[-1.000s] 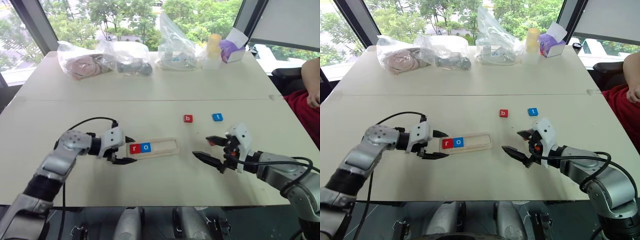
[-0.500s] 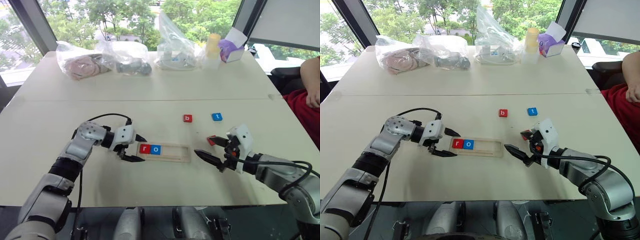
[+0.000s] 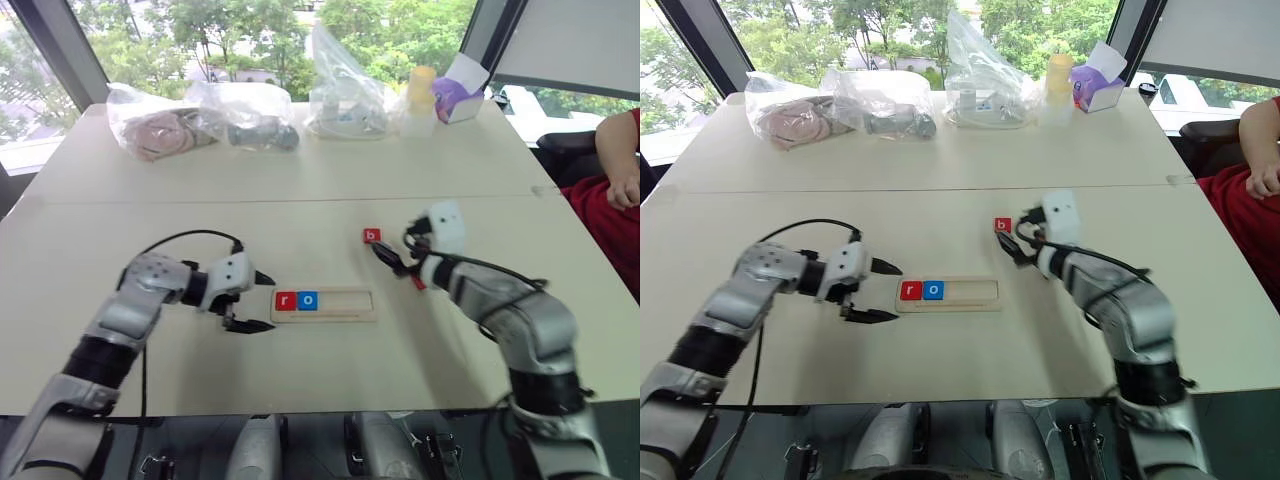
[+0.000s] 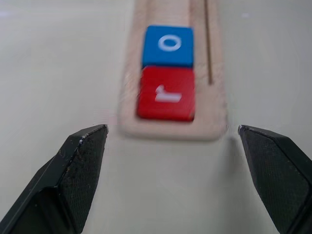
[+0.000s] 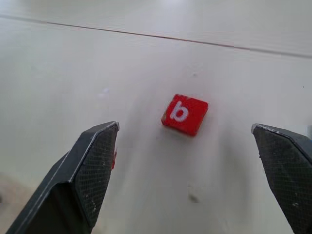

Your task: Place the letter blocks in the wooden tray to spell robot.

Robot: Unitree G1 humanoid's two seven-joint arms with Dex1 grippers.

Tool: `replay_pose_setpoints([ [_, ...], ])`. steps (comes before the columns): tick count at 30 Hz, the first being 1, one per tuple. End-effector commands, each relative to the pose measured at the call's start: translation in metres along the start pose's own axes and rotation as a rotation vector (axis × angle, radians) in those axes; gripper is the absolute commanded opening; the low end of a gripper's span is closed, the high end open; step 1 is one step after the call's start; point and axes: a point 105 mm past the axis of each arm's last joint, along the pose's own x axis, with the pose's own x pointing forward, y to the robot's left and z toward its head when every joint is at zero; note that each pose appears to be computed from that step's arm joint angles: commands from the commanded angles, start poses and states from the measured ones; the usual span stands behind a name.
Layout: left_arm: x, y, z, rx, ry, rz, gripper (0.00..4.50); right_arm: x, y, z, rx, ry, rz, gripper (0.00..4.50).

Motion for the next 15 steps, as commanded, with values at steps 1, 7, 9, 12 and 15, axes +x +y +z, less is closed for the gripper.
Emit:
replay_pose_setpoints([
  [1, -0.032, 0.002, 0.015, 0.002, 0.023, 0.061, 4.49, 0.018, 0.010, 0.008, 0.014, 0.000, -0.054, 4.50],
  [7, -0.057, 0.004, 0.042, -0.048, -0.033, 0.226, 4.49, 0.040, 0.006, -0.002, 0.038, 0.065, -0.207, 4.50],
  [9, -0.056, 0.002, 0.043, -0.065, -0.039, 0.253, 4.49, 0.043, 0.003, -0.007, 0.034, 0.084, -0.239, 4.50],
  [12, -0.052, -0.001, 0.041, -0.089, -0.048, 0.285, 4.49, 0.047, -0.003, -0.013, -0.004, 0.097, -0.301, 4.50],
  [15, -0.047, -0.003, 0.039, -0.092, -0.042, 0.295, 4.49, 0.051, -0.001, -0.014, 0.007, 0.099, -0.296, 4.50],
])
